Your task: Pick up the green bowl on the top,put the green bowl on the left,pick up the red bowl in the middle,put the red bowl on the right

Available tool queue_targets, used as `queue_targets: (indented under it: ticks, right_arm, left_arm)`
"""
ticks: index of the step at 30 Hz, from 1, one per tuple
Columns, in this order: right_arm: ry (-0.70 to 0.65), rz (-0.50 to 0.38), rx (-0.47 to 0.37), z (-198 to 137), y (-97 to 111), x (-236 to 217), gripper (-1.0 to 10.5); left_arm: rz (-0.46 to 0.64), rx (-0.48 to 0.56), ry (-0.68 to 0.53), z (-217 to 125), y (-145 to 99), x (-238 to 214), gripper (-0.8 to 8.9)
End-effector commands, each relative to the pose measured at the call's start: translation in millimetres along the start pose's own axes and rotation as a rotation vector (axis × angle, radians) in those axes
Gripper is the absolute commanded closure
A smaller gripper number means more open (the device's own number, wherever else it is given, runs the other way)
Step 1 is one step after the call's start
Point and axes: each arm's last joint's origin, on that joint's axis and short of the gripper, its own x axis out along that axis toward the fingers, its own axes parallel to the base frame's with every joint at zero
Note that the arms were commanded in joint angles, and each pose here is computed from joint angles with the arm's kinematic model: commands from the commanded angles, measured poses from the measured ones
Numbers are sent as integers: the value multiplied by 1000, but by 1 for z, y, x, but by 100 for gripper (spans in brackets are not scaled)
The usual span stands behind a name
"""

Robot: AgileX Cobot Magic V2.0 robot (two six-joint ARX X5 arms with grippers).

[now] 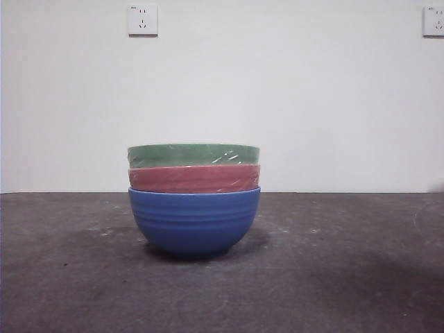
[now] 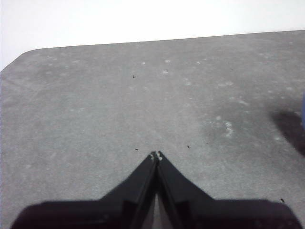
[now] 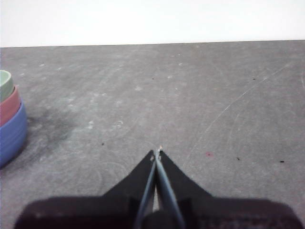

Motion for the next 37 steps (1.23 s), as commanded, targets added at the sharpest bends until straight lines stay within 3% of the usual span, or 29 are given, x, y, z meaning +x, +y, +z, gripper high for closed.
queue_targets:
  ticks: [1, 5, 7, 9, 13, 18, 27, 37]
  right_arm:
    - [11, 3, 150, -4, 0, 1, 945]
    - [11, 1, 406, -4, 0, 1, 945]
    - [11, 1, 490, -4, 0, 1, 945]
    - [10, -2, 529, -4, 0, 1, 945]
    - [11, 2, 532, -4, 0, 1, 947]
    - [37, -6, 537, 1, 0, -1, 958]
    - [122, -27, 540, 48, 3, -13, 958]
    - [182, 110, 336, 122, 7, -8, 957]
  left_arm:
    - [-11, -36, 12, -5, 0, 2, 817]
    - [-151, -292, 22, -4, -4, 1, 817]
    - [-238, -401, 41, -3, -7, 1, 817]
    - [-308, -445, 58, -3, -9, 0, 817]
    - [-366, -459, 65, -3, -10, 0, 817]
    - [-363, -509, 72, -1, -10, -1, 821]
    - [-356, -545, 85, 33, -10, -17, 821]
    - [-395, -460, 115, 91, -9, -16, 821]
